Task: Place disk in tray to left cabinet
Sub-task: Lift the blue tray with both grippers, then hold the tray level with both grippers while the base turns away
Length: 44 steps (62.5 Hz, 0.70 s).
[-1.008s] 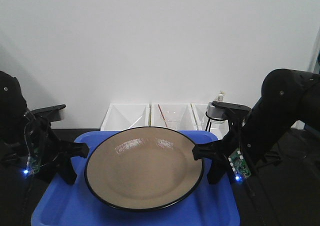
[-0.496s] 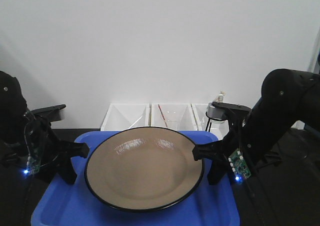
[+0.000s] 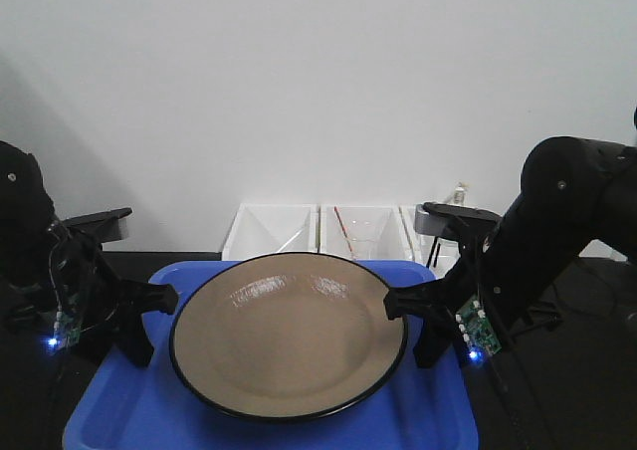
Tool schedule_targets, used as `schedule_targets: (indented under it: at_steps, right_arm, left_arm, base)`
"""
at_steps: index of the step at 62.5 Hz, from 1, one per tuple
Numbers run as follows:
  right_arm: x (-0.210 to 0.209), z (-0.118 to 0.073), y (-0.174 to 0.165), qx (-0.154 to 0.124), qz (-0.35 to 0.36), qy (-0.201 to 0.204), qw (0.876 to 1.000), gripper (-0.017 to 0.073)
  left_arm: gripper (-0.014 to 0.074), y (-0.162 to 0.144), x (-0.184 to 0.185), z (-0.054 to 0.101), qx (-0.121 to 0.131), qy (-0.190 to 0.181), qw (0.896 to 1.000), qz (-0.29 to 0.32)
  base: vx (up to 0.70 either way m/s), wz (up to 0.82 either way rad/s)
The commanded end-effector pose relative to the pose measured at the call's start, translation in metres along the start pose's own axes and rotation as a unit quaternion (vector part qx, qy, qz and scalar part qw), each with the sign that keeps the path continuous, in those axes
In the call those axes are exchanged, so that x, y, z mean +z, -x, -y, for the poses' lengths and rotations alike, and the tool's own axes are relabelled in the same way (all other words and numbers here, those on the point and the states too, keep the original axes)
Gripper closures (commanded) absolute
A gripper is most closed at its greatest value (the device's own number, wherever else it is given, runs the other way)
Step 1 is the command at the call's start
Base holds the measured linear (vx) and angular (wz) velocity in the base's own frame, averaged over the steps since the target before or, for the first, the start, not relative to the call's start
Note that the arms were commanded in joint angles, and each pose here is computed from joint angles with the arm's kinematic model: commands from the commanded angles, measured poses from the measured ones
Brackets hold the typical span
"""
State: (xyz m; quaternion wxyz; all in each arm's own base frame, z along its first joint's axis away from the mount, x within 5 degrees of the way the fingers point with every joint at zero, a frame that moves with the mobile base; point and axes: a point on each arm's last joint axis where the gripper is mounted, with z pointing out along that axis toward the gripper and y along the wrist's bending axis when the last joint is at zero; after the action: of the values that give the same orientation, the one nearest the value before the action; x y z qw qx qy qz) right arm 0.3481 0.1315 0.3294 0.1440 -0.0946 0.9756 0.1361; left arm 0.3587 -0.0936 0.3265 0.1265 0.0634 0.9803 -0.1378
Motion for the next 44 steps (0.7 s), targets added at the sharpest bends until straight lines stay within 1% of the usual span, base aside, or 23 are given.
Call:
schedule_targets:
  at_steps: [1, 18, 44]
  right_arm:
    - [-0.0340, -0.0119, 0.0021, -0.009, 0.062, 0.033, 0.998, 0.0563]
    - [-0.0340, -0.0119, 0.0021, -0.009, 0.062, 0.033, 0.998, 0.0563]
    - [-0.0340, -0.0119, 0.0021, -0.009, 0.062, 0.033, 0.998, 0.0563]
  left_arm:
    - [0.0594, -0.0009, -0.0314, 0.0152, 0.004, -0.031, 0.998, 0.052]
    - [0.0594, -0.0009, -0.0314, 0.0152, 0.004, -0.031, 0.998, 0.052]
    - [0.0594, -0.0008, -0.0314, 0.0148, 0.003, -0.031, 0.998, 0.053]
  base:
    - [-0.03, 0.17]
    - [-0.06, 0.31]
    - [-0.13, 0.53]
